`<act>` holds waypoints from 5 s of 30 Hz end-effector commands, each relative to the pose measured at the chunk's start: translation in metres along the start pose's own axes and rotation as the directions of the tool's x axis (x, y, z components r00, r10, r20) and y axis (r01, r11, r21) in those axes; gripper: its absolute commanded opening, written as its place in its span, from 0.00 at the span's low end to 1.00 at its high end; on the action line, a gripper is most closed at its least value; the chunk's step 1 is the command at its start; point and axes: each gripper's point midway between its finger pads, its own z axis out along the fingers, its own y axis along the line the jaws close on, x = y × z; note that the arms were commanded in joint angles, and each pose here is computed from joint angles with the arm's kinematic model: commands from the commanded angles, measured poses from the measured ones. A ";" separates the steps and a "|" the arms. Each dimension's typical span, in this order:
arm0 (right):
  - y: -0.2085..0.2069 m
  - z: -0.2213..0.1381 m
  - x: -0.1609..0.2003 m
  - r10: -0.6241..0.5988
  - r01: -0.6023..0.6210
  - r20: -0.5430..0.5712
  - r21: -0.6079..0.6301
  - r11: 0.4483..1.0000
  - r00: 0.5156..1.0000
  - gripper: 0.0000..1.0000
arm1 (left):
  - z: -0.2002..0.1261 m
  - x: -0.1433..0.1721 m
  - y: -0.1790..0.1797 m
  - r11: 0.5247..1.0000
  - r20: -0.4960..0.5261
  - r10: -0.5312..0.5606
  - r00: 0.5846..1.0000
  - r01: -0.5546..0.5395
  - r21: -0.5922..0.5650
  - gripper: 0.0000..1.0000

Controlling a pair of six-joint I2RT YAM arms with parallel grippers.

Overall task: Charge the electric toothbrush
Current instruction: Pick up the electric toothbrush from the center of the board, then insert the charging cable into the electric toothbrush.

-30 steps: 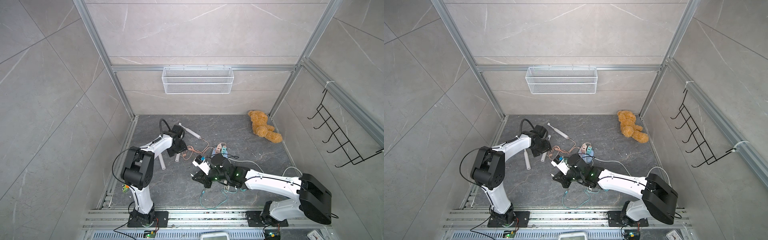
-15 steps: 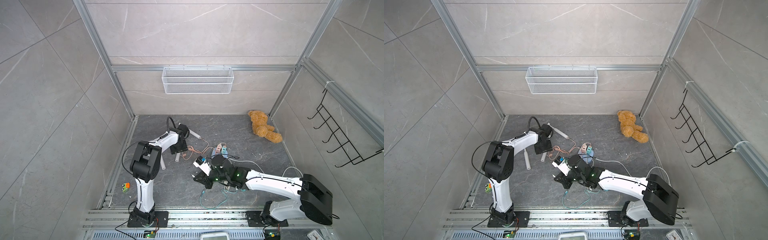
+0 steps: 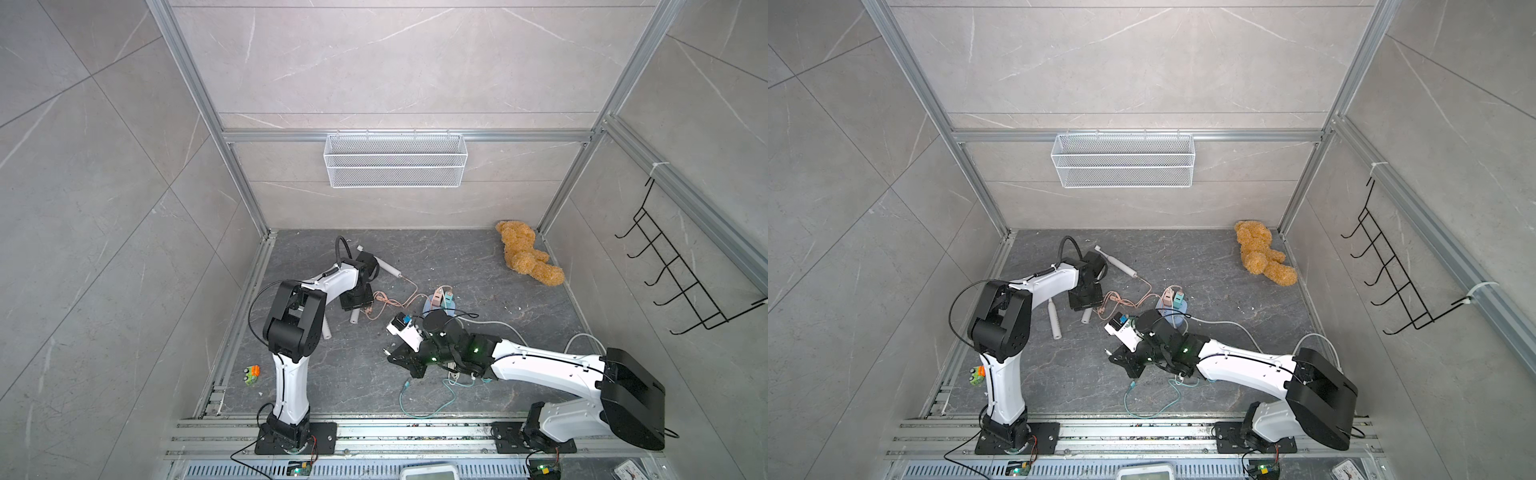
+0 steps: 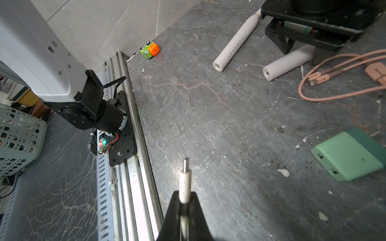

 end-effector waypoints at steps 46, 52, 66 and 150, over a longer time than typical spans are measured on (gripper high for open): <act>-0.064 0.058 0.005 0.312 -0.324 0.091 0.205 0.924 0.946 0.00 | -0.074 0.065 0.003 0.841 -0.023 -0.404 0.915 0.381 0.384 0.00; -0.058 0.064 0.001 0.308 -0.320 0.095 0.162 0.934 0.947 0.00 | -0.078 0.069 -0.005 0.840 -0.030 -0.390 0.921 0.368 0.398 0.00; -0.061 0.078 0.000 0.315 -0.326 0.089 0.166 0.931 0.945 0.00 | -0.081 0.080 -0.011 0.848 -0.024 -0.370 0.929 0.348 0.400 0.00; -0.086 0.024 -0.087 -0.101 -0.107 0.406 0.460 0.881 0.908 0.00 | -0.075 0.147 -0.054 0.804 -0.185 -0.259 0.948 0.318 0.502 0.00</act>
